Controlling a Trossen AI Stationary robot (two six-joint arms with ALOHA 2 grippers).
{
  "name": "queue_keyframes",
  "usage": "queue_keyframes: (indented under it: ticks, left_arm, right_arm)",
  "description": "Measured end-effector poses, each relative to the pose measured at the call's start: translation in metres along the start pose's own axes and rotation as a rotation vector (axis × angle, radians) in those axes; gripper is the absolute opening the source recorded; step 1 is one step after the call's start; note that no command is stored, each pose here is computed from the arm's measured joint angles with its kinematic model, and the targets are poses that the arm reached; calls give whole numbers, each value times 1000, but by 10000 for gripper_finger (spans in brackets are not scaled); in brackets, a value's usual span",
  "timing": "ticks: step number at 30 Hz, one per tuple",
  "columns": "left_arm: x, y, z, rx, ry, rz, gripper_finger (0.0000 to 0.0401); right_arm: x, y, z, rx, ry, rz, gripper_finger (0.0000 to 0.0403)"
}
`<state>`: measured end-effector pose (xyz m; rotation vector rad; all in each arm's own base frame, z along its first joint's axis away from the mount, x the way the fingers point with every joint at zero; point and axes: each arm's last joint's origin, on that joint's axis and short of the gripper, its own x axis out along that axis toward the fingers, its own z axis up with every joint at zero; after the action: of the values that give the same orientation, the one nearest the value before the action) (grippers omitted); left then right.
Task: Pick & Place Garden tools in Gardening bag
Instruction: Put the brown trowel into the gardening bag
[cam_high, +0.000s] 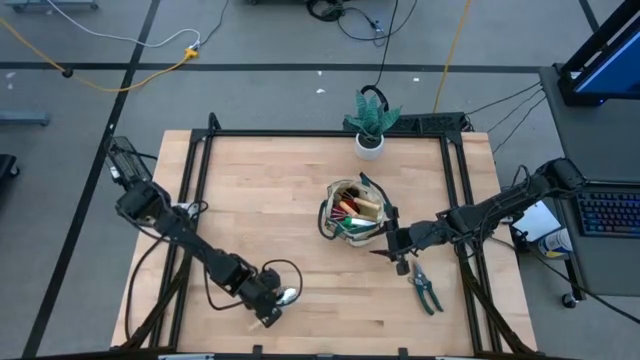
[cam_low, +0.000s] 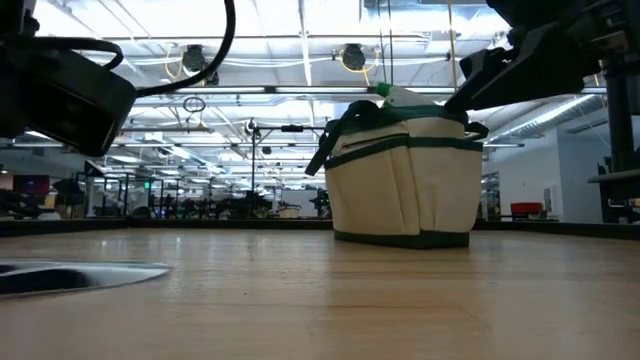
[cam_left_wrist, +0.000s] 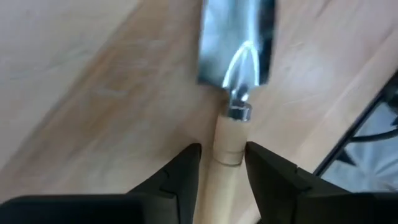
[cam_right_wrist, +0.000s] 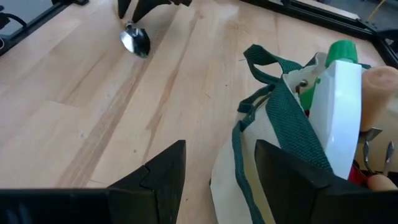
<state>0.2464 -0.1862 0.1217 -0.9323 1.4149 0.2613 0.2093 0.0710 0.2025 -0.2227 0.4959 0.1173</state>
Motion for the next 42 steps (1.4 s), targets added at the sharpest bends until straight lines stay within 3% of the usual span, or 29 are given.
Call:
queue_keyframes:
  ticks: [7, 17, 25, 31, 37, 42]
  left_arm:
    - [-2, 5, 8, 178, 1, 37, 136]
    - [-4, 8, 17, 389, -151, 107, 134]
    - [-5, 10, 22, 468, -300, 192, 69]
    - [-6, 14, 32, 457, -428, 265, 67]
    - [-15, 9, 41, 499, -485, 215, 74]
    - [-40, 2, 46, 566, -559, 166, 66]
  right_arm:
    - [0, 0, 0, 0, 1, 0, 183]
    - [0, 0, 0, 0, 1, 0, 183]
    - [0, 0, 0, 0, 1, 0, 183]
    - [0, 0, 0, -2, 1, 0, 183]
    - [0, 0, 0, -4, 1, 0, 183]
    - [0, 0, 0, -23, -3, 0, 183]
